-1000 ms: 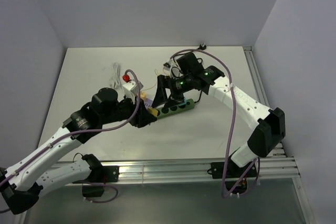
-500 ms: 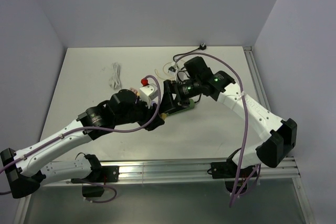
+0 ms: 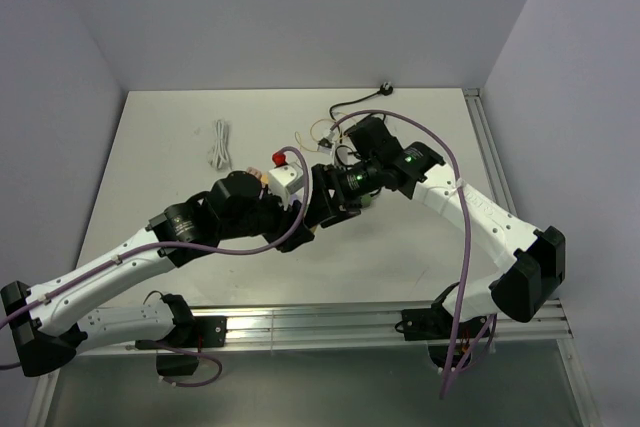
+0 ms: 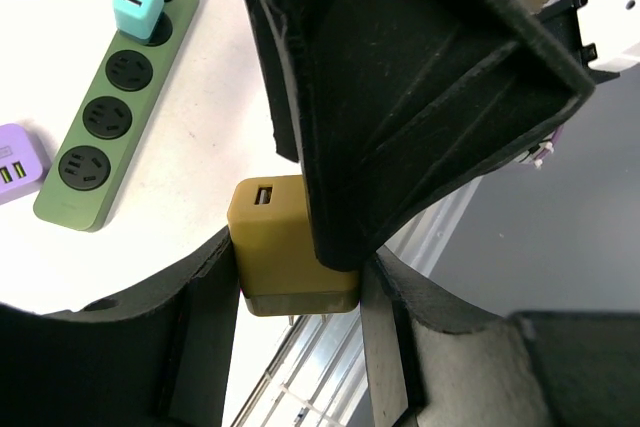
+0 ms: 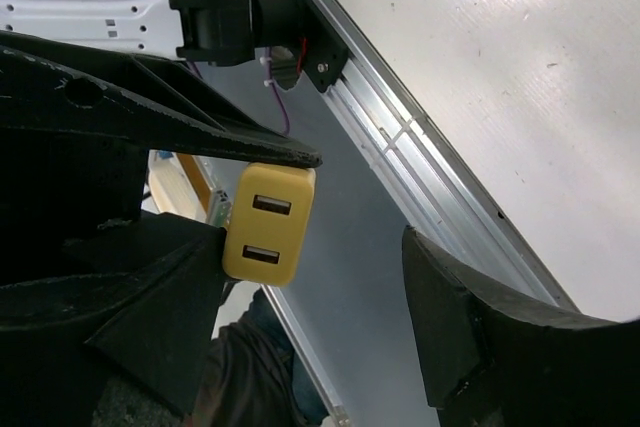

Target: Insert the plug

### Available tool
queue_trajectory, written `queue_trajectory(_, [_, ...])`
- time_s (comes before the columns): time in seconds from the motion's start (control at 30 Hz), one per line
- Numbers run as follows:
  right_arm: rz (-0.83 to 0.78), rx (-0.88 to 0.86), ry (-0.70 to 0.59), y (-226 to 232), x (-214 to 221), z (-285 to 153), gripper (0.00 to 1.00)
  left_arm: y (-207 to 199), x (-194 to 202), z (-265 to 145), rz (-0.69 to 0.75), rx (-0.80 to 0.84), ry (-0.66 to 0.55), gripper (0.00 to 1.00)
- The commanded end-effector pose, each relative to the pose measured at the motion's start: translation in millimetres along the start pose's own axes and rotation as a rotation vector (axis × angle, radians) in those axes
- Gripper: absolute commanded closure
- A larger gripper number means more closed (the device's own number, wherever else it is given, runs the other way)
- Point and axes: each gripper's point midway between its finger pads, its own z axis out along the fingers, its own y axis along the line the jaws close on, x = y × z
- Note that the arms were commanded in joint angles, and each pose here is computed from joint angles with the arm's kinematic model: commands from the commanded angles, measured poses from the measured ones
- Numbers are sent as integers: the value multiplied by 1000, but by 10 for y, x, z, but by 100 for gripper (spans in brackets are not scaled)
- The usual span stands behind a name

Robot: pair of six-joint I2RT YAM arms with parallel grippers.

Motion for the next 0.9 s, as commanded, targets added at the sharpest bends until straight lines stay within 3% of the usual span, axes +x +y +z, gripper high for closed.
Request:
queue_trajectory(0.0, [-38,-31,10,83,22,17,25,-174,-232,-70,55,61,-62,100])
queue_trajectory(0.27, [-41,-32,48,137,89,131,35,-193,-212,-45,73,63,-45,100])
queue_trajectory(0.47, [-27,-34,78,119,174,196,47,-197,-181,-20,75,69,-33,100])
queue_trajectory(0.57, [-25,-36,85,110,199,223,59,-199,-169,-10,74,72,-32,100])
queue_trajectory(0.63, [-20,-47,97,115,229,237,76,-183,-184,-25,68,60,-40,100])
queue_trajectory(0.67, [-15,-56,101,115,245,252,94,-169,-182,-29,62,51,-43,96])
queue_trajectory(0.7, [-13,-62,102,119,247,258,100,-169,-181,-42,59,51,-47,93])
queue_trajectory(0.73, [-10,-66,107,119,260,264,100,-171,-201,-48,59,51,-58,90])
queue_trajectory(0.87, [2,-34,81,45,244,294,100,-137,-216,-108,39,32,-98,63])
